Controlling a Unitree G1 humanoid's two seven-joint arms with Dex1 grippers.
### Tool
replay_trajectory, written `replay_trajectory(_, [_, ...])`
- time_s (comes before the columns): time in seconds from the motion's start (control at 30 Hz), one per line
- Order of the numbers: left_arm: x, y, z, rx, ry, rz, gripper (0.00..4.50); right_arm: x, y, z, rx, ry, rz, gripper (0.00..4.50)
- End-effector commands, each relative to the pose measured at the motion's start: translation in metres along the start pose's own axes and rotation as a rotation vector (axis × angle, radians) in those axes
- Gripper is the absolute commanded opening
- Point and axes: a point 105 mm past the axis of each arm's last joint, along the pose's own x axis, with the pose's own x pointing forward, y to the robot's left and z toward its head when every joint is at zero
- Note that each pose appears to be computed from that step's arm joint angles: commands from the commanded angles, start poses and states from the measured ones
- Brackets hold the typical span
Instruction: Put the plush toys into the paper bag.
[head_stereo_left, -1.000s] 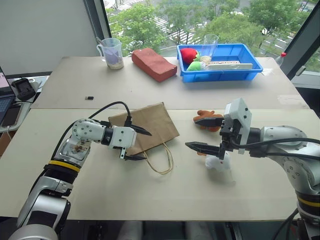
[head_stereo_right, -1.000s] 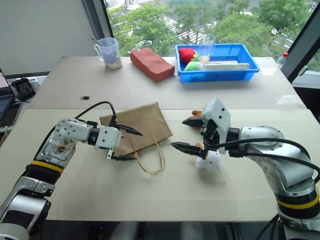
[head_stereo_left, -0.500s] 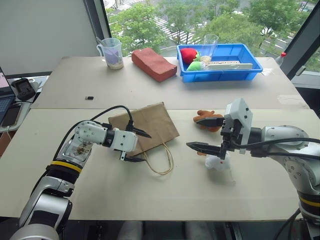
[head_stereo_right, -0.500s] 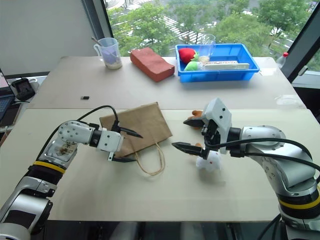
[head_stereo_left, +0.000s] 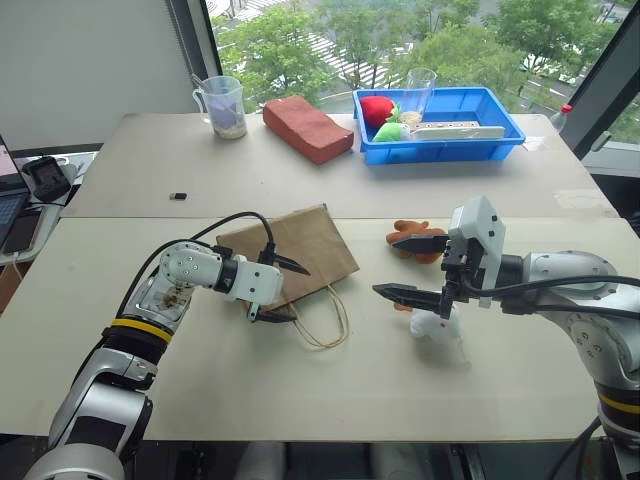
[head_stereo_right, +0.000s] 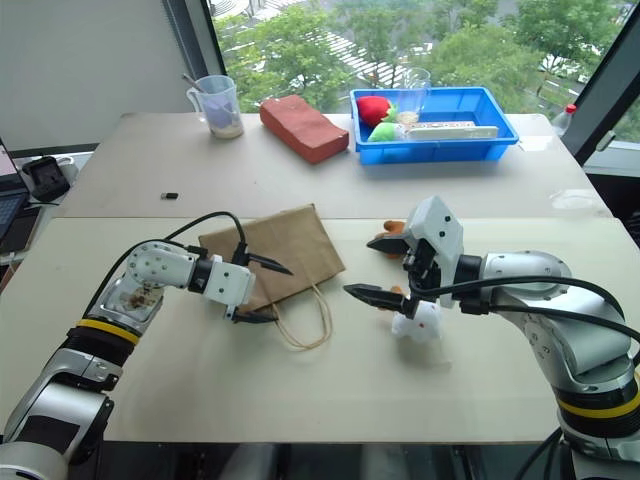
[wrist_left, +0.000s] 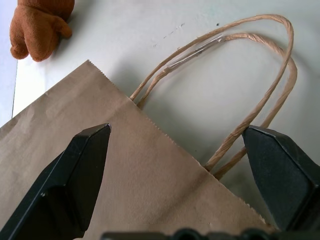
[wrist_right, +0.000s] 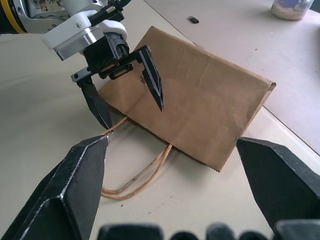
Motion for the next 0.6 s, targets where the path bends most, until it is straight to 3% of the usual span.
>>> replay_trajectory(0.03, [0.003, 0.002, 0.008, 0.049, -0.015, 0.000, 4.41, -0.004, 0.000, 0.011, -0.041, -0.019, -0.010, 4.50])
replay_trajectory(0.6, [0.044, -0.016, 0.038, 0.044, -0.098, -0.061, 4.41, -0.002, -0.001, 0.014, -0.039, -0.027, -0.024, 4.50])
